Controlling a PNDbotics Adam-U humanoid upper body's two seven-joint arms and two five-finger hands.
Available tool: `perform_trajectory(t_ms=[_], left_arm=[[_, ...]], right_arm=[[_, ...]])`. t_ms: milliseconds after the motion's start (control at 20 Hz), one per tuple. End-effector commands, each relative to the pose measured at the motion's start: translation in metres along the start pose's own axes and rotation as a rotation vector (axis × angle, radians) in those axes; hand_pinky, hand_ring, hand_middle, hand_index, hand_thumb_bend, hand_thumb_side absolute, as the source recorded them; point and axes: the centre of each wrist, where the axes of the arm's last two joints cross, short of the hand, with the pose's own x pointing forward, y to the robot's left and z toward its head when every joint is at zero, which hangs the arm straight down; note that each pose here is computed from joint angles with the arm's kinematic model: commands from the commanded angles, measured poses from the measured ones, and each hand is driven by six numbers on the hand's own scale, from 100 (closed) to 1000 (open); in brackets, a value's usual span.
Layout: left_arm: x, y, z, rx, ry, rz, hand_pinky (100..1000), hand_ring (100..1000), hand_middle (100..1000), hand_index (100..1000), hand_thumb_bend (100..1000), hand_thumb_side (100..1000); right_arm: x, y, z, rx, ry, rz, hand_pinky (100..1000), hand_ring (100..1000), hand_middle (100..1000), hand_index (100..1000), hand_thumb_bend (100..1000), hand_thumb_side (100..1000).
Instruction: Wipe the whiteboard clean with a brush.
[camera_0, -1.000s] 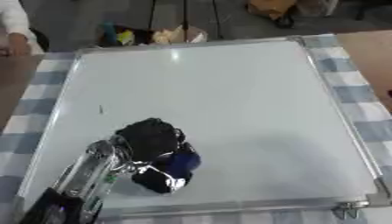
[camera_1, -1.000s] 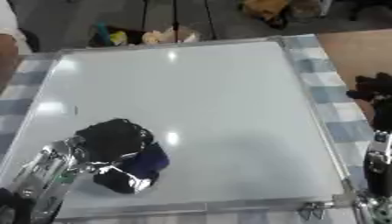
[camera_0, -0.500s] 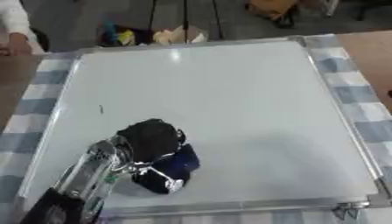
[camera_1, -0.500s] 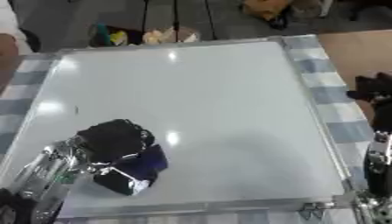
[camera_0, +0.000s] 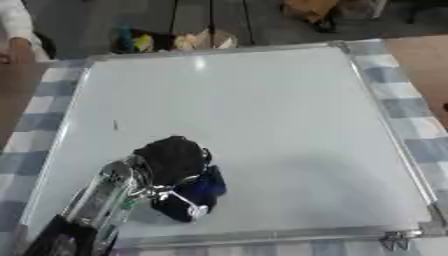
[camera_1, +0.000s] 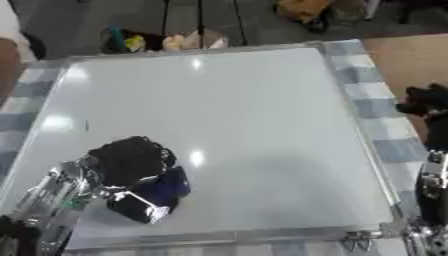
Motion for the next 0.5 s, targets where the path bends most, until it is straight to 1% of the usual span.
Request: perform_trajectory(t_ms=[50, 500], left_arm=[[-0.0026, 0.007, 0.0019, -0.082, -0.066, -0.088, 406, 520, 460, 372, 100, 632], [-0.0092, 0.01, 0.0068, -0.067, -0.049, -0.1, 396, 509, 450, 374, 100, 619]], right_arm=[[0.0041, -0.0002, -0.0068, 0.0, -0.029, -0.009, 629, 745, 599, 803, 100, 776], [0.0041, -0.0003, -0.0065, 0.002, -0.027, -0.01, 630, 746, 599, 803, 100, 777]])
